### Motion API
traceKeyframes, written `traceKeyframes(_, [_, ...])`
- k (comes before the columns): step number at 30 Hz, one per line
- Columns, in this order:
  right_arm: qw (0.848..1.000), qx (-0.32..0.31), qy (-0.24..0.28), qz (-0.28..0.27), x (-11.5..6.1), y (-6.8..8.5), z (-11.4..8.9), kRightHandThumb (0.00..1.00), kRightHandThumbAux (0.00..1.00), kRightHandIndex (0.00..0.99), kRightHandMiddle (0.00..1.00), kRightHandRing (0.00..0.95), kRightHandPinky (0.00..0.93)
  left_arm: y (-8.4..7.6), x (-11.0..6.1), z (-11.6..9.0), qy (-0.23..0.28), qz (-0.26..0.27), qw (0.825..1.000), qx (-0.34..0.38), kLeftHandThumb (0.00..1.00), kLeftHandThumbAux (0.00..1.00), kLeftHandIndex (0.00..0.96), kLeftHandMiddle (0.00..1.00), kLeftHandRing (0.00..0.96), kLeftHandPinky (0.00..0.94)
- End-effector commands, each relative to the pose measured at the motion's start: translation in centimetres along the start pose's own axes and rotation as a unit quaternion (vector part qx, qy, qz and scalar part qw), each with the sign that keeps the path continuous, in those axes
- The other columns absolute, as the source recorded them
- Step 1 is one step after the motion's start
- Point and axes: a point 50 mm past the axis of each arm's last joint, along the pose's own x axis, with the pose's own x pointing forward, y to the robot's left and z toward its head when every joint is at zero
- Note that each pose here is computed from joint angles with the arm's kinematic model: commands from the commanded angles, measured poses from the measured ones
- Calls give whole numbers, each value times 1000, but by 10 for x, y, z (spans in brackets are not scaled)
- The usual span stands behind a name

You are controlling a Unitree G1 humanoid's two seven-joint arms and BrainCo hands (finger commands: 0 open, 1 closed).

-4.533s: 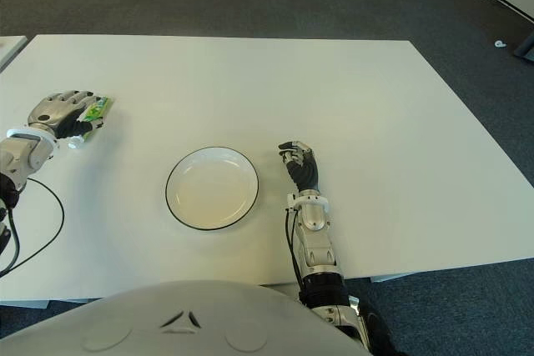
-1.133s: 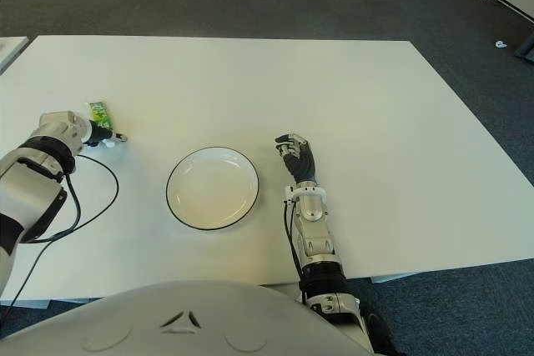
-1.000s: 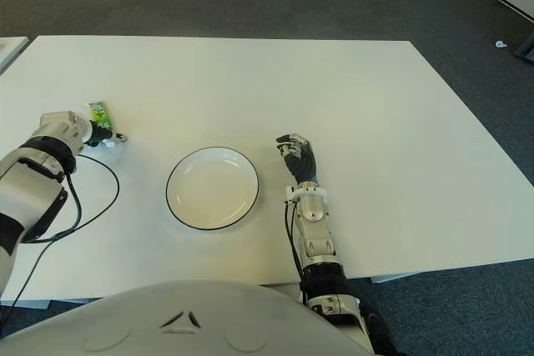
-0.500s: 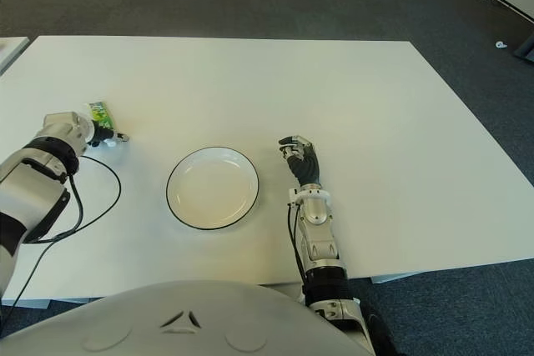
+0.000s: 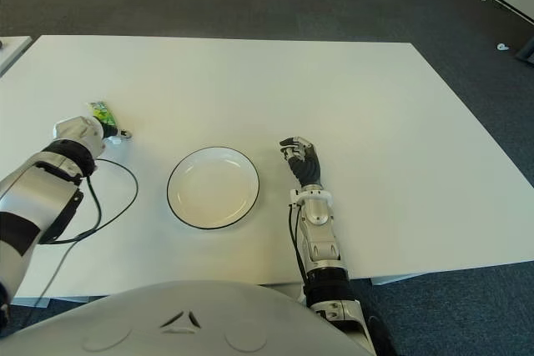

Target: Put the toothpaste on the table into the plate.

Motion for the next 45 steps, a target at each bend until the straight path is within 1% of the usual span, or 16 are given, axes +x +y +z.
traceKeyframes(1, [1000,6,7,-3,-2,-2,-3,705,730,419,404,396,425,-25,-2,6,10,-22,999,-41,107,816,796,904,919,926])
traceKeyframes(5, [1000,7,5,-4,-2,-3,-2,706,730,419,410,401,430,-28,-3,7,16,-22,998,-58,87,873,739,901,927,927])
traceKeyframes(11, [1000,5,6,-5,-2,-4,-2,706,730,420,412,404,432,-29,-3,8,11,-19,997,-79,75,909,665,897,933,929])
traceKeyframes(12, [1000,4,6,-6,-2,-4,-2,706,730,420,411,403,431,-29,-3,8,10,-18,997,-81,197,872,619,894,930,926])
traceKeyframes(13, [1000,4,7,-6,-2,-4,-2,706,730,420,409,402,428,-29,-3,8,10,-18,996,-81,374,818,553,889,927,923])
traceKeyframes(14, [1000,4,7,-6,-2,-4,-2,706,730,420,409,402,426,-29,-3,8,9,-18,996,-82,488,783,511,886,925,920])
traceKeyframes(17, [1000,1,9,-9,-3,-4,-2,705,730,420,406,400,425,-28,-2,7,8,-20,997,-80,625,742,459,883,922,916])
traceKeyframes(19, [1000,0,9,-10,-3,-4,-2,705,730,419,405,399,426,-28,-2,7,8,-21,997,-78,657,732,446,882,921,914])
traceKeyframes(26, [1000,0,6,-7,-3,-4,-2,705,730,419,406,400,428,-28,-2,7,6,-20,996,-83,691,722,434,880,916,910])
traceKeyframes(45, [1000,3,2,-6,-3,-4,-2,706,730,420,407,399,421,-26,-1,7,0,-9,995,-99,697,720,435,881,913,909])
